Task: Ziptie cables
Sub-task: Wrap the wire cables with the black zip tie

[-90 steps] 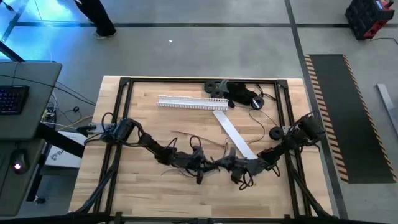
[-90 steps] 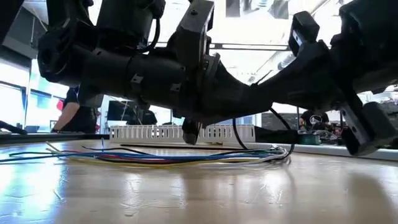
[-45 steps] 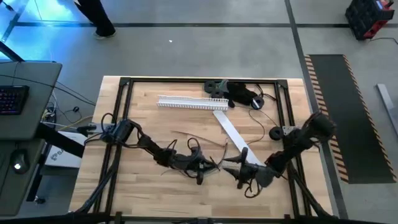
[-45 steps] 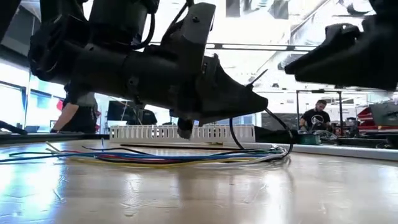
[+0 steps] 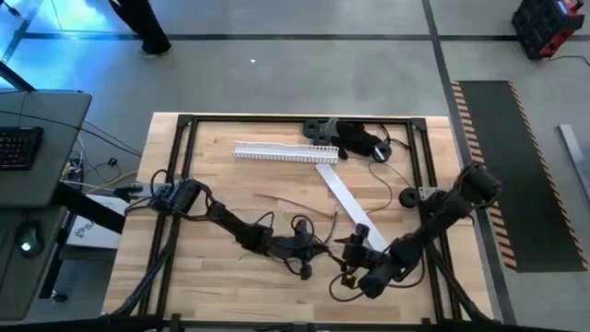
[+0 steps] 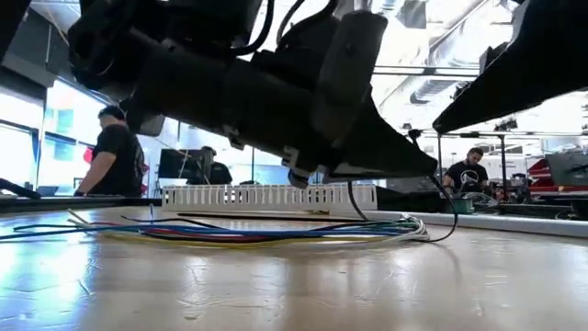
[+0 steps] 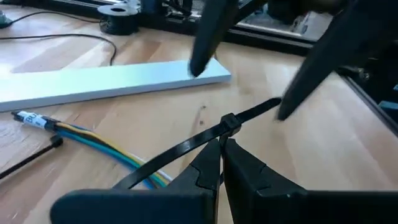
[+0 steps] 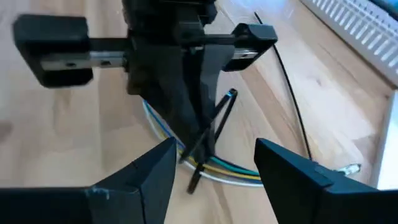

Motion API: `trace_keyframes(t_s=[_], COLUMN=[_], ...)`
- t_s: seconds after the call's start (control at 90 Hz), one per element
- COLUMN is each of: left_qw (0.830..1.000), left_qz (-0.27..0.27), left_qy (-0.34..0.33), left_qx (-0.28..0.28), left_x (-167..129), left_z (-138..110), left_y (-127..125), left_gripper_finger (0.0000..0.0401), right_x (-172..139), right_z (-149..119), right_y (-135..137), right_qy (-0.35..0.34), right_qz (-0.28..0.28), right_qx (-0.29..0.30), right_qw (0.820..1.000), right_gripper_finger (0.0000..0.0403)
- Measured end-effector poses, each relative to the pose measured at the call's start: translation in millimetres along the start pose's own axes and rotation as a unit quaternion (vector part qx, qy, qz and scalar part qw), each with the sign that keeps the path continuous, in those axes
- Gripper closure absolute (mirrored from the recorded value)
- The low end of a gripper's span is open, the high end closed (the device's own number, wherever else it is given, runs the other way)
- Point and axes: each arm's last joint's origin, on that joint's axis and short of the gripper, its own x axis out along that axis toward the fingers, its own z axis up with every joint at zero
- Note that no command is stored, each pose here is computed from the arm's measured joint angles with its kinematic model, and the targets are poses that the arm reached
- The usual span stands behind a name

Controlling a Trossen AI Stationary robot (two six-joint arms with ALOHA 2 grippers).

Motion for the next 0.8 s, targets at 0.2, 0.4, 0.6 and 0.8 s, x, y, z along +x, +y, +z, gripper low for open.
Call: trace_keyframes(t_s=[0.2, 0.4, 0.6, 0.8], left_qw=[1.0, 1.0, 1.0, 1.0], left_qz=[0.0, 0.0, 0.001, -0.006], left_qy=[0.001, 0.001, 0.003, 0.006], left_qx=[0.005, 0.005, 0.009, 0.01], left_x=[0, 0, 0, 0], left_z=[0, 0, -1, -1], left_y=[0, 0, 0, 0], left_gripper_finger=[0.0401, 0.0401, 0.0401, 0.0401], right_x=[4, 13, 19, 18], right_z=[3, 2, -3, -2], right_y=[-1, -3, 2, 2], right_qy=[-0.005, 0.006, 0.003, -0.002], right_qz=[0.002, 0.0, -0.001, 0.0], right_qx=[0.018, 0.025, 0.023, 0.027], right_qw=[1.0, 1.0, 1.0, 1.0], right_gripper_finger=[0.0197, 0.0226, 0.0278, 0.0331])
